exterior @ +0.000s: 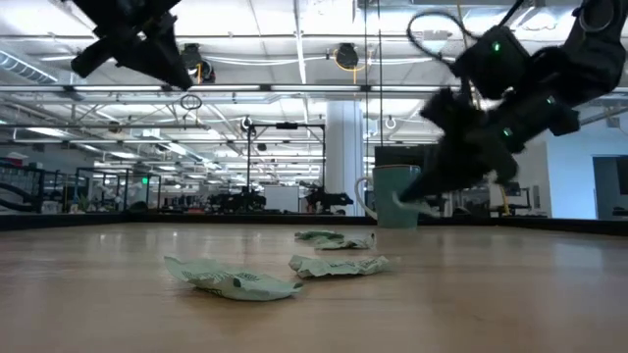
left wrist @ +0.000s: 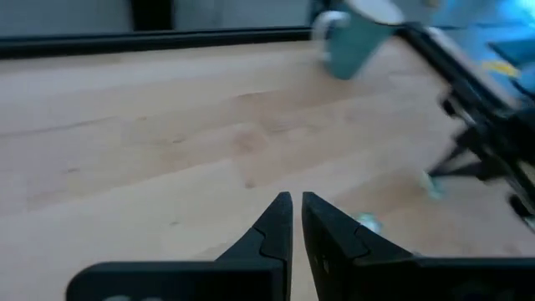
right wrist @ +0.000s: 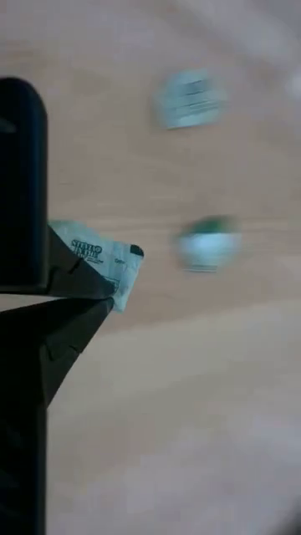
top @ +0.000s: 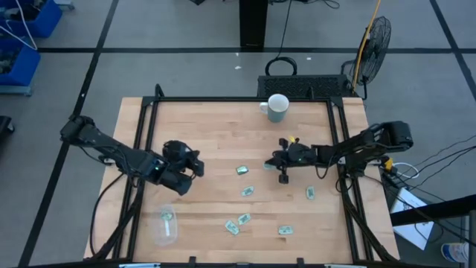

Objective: Pick and place Stevia / Truvia into bins
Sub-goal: Put the stevia packet into the transparent container

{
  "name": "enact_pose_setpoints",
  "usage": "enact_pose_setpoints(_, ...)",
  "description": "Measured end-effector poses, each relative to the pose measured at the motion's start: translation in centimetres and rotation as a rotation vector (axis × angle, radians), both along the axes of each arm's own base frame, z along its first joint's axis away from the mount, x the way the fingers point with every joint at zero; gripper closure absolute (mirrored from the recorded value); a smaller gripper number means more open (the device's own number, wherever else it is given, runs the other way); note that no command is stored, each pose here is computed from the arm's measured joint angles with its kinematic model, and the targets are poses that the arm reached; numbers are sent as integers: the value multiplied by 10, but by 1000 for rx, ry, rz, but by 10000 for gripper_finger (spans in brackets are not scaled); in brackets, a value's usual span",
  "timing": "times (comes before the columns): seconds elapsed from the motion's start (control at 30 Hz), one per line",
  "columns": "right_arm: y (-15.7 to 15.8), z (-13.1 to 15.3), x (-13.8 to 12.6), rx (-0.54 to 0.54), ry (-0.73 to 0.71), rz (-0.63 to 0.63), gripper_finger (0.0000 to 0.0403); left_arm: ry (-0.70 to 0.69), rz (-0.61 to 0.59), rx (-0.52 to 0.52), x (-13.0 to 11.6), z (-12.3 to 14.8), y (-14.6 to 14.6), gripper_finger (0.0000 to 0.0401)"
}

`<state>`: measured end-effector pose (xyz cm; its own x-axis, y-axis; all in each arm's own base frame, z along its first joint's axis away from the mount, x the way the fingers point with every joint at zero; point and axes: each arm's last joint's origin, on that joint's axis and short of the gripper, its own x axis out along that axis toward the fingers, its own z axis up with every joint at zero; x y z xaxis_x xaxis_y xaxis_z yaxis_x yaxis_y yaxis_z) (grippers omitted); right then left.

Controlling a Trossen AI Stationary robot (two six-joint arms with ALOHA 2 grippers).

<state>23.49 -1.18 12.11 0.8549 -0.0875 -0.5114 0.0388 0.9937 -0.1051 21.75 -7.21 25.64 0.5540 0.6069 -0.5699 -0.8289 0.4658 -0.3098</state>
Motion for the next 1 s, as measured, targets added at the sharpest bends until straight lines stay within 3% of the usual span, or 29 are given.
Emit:
enact_pose_setpoints(0.1,-1,17,9,-58,-158,0,402,-6,-119,59,15,1,-7,368)
enact_pose_setpoints(0.23,-4,40,15,-147,-377,-96,402,-3,-261,147,36,1,-15,368)
enact_pose_setpoints(0.37,-7,51,15,-208,-479,-180,401,-2,-284,202,53,-6,-13,368)
enact_pose_setpoints(0.57,-7,53,15,-279,-487,-179,402,6,-277,246,82,-23,0,353)
enact_pose_setpoints(0.8,-8,53,15,-390,-453,-156,401,-64,-336,331,126,-47,17,275)
enact_pose_setpoints(1.0,-10,53,14,-436,-429,-217,402,-184,-278,395,146,-51,37,234)
